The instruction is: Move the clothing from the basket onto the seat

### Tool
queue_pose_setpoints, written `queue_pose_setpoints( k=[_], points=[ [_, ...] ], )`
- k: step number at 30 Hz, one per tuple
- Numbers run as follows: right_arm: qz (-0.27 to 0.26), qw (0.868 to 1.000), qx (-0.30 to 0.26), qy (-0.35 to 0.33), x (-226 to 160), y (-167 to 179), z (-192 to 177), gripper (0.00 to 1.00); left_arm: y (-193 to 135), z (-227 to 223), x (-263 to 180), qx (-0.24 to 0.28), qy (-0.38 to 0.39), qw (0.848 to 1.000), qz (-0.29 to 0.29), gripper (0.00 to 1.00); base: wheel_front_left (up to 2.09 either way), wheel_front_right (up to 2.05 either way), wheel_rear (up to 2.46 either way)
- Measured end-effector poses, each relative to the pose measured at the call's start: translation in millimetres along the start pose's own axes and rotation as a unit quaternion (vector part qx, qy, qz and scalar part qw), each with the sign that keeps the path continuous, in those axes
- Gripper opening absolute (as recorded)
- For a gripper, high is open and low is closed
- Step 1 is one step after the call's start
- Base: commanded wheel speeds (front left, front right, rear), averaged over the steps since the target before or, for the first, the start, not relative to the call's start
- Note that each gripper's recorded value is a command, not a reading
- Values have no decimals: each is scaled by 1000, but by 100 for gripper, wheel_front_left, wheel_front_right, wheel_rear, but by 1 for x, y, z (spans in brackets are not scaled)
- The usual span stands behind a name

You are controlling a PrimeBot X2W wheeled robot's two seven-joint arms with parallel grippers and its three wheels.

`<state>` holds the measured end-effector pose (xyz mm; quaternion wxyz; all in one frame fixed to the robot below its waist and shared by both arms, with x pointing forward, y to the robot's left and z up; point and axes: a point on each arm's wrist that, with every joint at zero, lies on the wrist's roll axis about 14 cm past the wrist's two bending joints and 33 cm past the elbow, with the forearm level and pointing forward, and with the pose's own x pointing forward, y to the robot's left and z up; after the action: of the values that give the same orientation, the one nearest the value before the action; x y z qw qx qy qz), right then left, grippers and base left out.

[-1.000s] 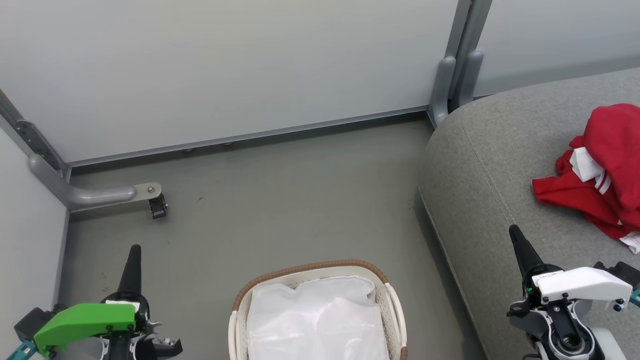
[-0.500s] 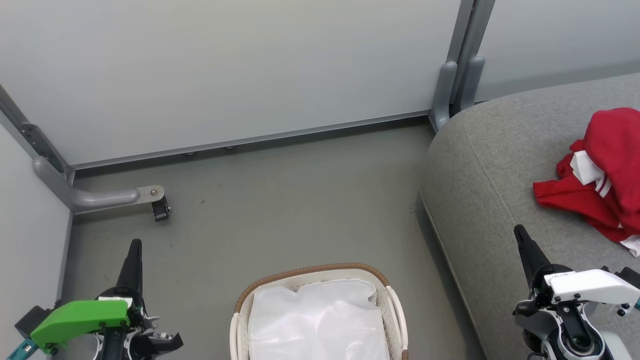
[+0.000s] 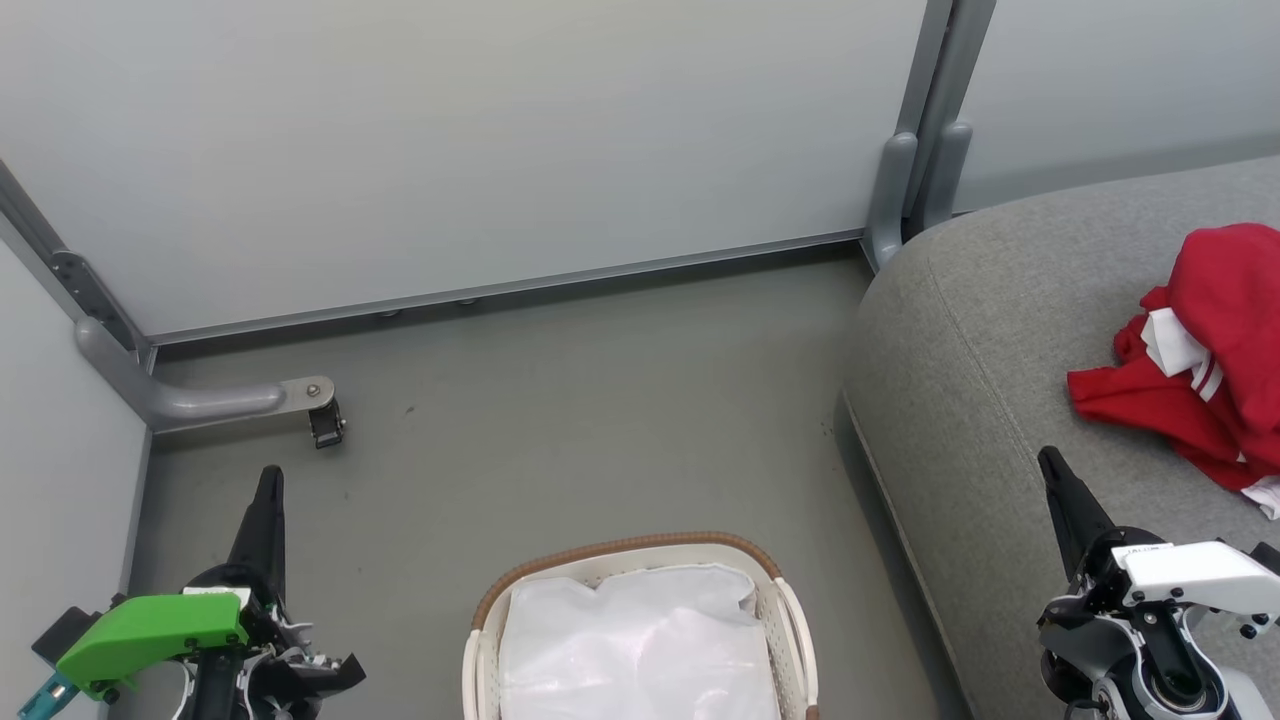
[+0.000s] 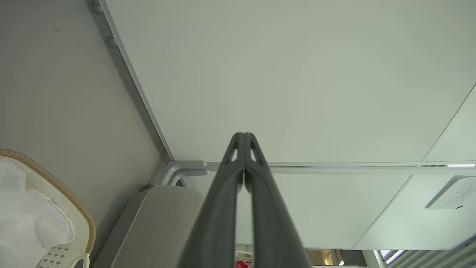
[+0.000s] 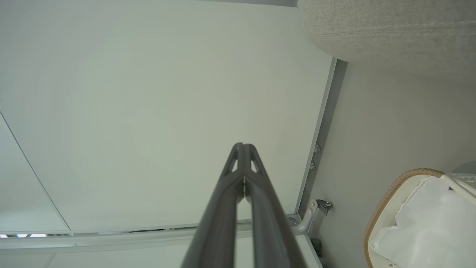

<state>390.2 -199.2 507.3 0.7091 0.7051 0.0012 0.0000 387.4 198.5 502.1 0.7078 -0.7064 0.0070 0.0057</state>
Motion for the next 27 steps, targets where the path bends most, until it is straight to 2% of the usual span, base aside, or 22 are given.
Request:
queue_pose_setpoints(
  k=[27],
  points=[
    [2,1000,5,-1,0,1,0,0,-2,0,0,-4,-1,1000,-3,0,0,0,0]
  ],
)
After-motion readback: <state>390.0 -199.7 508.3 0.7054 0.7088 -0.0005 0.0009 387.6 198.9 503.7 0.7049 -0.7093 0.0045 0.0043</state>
